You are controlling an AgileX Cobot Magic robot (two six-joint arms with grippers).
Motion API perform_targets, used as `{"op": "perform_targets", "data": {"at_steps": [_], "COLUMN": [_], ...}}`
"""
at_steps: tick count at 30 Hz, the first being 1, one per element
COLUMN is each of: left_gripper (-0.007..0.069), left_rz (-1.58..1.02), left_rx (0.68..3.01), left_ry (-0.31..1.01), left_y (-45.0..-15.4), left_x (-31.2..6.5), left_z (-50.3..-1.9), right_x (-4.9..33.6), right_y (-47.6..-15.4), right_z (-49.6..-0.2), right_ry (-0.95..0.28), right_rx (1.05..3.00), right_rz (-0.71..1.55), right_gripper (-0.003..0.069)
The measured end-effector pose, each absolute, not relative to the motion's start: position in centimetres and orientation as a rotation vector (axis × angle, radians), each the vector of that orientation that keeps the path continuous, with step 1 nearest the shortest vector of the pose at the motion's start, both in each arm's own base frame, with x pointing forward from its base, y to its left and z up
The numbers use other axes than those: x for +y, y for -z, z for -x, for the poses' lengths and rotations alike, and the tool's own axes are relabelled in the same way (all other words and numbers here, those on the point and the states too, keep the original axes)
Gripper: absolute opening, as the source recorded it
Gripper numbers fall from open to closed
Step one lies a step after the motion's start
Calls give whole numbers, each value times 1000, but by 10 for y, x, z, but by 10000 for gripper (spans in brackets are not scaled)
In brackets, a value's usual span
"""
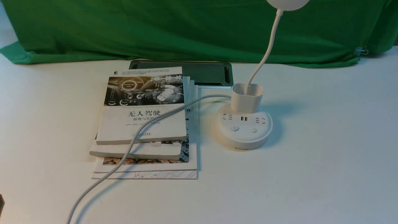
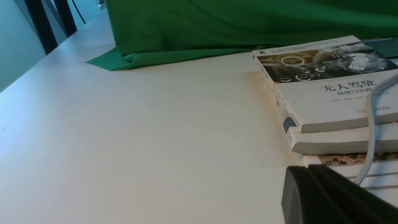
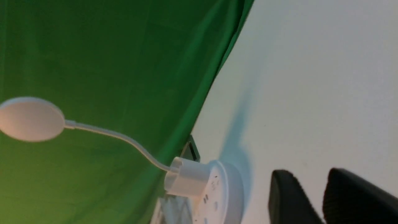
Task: Turn on the desk lamp on the white desktop with your hand.
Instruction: 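Press the button on the base of the white desk lamp with the right gripper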
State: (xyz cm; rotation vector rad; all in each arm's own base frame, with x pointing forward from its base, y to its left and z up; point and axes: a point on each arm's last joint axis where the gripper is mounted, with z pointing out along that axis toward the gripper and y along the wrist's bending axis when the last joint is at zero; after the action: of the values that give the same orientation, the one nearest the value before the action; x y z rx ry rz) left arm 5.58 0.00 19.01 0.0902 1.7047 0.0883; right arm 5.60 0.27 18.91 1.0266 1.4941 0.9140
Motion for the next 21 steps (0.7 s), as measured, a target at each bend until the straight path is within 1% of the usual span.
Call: {"op": "perform_targets", "data": {"at_steps": [3, 4, 6, 7, 8, 11, 13, 15, 17, 18, 19, 20, 21], "left_gripper": [21, 21, 21, 21, 21, 21, 21, 21, 21, 21, 21, 21, 21], "left_rz": [-90, -90, -90, -90, -90, -90, -90, -90, -90, -90, -90, -90, -90], "left_rx": [1705, 1705, 1705, 1705, 1705, 1705, 1705, 1705, 1705, 1705, 1705, 1705, 1705], "left_ry": [-88, -88, -88, -88, -88, -88, -88, -88, -88, -88, -88, -88, -88], "left_y": [-190, -190, -190, -190, -190, -190, -190, -190, -190, -190, -190, -190, -190], "left_x": [0, 0, 0, 0, 0, 0, 0, 0, 0, 0, 0, 0, 0], "left_z": [-56, -56, -56, -56, -56, -56, -56, -56, -56, -56, -56, -56, -56], "right_x": [3, 2, 2, 2, 2, 1, 1, 2, 3, 3, 4, 4, 5], "right_y": [-189, -189, -189, -189, -190, -195, -202, -222, -248, -250, -264, -279, -300], "right_z": [-56, -56, -56, -56, -56, -57, -56, -54, -51, -51, -51, -52, -55], "right_ry": [-896, -836, -766, -760, -709, -642, -601, -533, -434, -411, -368, -296, -204], "right_rx": [1504, 1531, 1560, 1561, 1572, 1550, 1536, 1507, 1483, 1484, 1478, 1481, 1484], "right_rz": [-1009, -943, -864, -856, -792, -688, -617, -488, -339, -310, -240, -172, -73], "right_gripper": [241, 241, 241, 241, 241, 239, 223, 175, 96, 80, 57, 38, 29]}}
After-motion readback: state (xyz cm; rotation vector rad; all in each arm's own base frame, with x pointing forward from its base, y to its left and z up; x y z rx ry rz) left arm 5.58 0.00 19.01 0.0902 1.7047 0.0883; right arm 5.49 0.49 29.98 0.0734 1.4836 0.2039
